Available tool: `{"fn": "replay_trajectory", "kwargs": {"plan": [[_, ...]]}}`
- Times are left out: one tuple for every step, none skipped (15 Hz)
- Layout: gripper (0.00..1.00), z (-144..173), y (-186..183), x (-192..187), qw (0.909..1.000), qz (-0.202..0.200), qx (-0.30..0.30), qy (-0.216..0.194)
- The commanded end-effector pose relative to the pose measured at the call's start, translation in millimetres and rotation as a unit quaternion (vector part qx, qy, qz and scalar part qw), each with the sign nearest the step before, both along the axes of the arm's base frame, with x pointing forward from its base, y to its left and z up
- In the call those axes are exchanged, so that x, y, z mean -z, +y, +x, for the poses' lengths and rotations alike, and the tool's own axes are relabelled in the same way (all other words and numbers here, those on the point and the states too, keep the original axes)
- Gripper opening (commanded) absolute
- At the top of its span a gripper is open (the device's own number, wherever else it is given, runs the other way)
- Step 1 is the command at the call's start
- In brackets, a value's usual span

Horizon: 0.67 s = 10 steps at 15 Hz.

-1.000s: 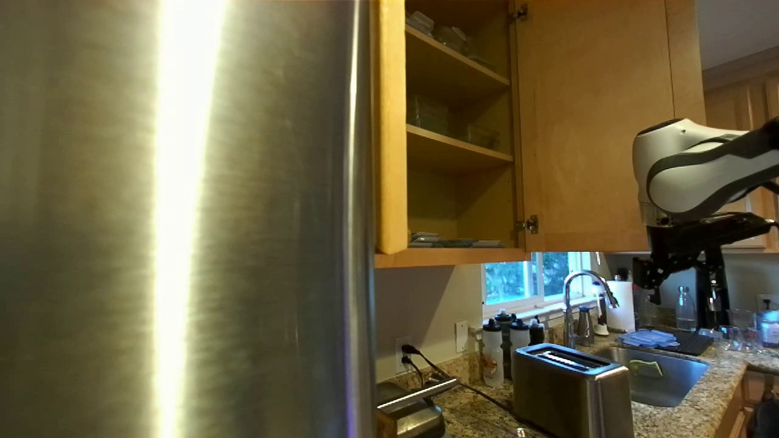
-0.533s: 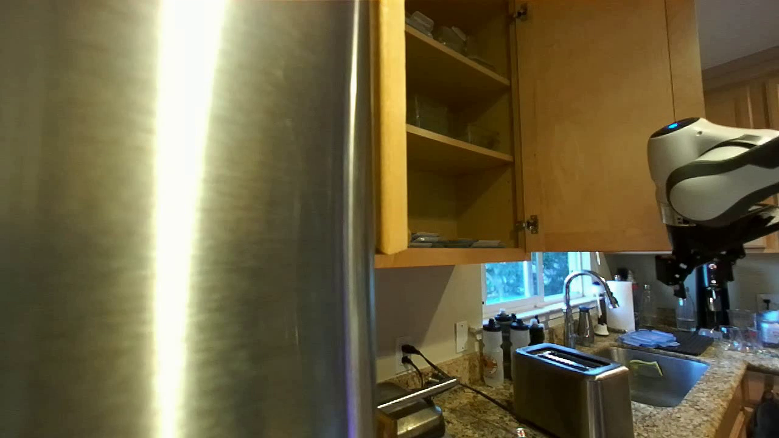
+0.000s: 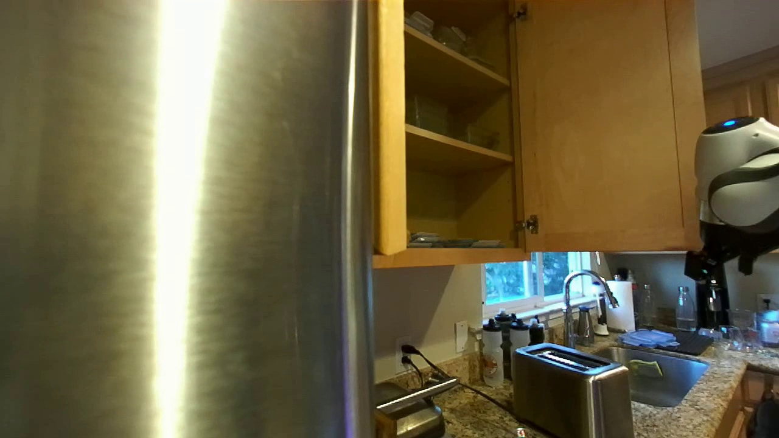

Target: Close both doors to the cupboard

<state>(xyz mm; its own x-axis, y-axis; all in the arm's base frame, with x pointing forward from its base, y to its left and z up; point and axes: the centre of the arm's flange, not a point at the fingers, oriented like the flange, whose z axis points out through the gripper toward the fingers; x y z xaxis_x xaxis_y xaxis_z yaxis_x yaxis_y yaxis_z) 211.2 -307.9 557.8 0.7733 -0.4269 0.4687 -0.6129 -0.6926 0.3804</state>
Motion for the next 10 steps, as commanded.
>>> {"fn": "replay_trajectory", "kwargs": {"plan": [[1.0,-7,-21,-4,0.9993,-0.033,-0.015,-0.013],[1.0,-8,-23,-7,0.9989,-0.041,-0.018,-0.017],[1.0,-10,-26,-11,0.9982,-0.054,-0.015,-0.02],[1.0,-11,-28,-15,0.9975,-0.066,-0.014,-0.023],[1.0,-14,-30,-18,0.9961,-0.085,-0.01,-0.02],[1.0,-16,-33,-21,0.995,-0.098,-0.008,-0.017],[1.0,-18,-38,-24,0.9938,-0.11,-0.004,-0.01],[1.0,-20,-42,-26,0.9929,-0.119,-0.002,-0.006],[1.0,-21,-46,-26,0.9917,-0.128,-0.003,-0.002],[1.0,-22,-50,-27,0.991,-0.134,-0.008,0.002]]}}
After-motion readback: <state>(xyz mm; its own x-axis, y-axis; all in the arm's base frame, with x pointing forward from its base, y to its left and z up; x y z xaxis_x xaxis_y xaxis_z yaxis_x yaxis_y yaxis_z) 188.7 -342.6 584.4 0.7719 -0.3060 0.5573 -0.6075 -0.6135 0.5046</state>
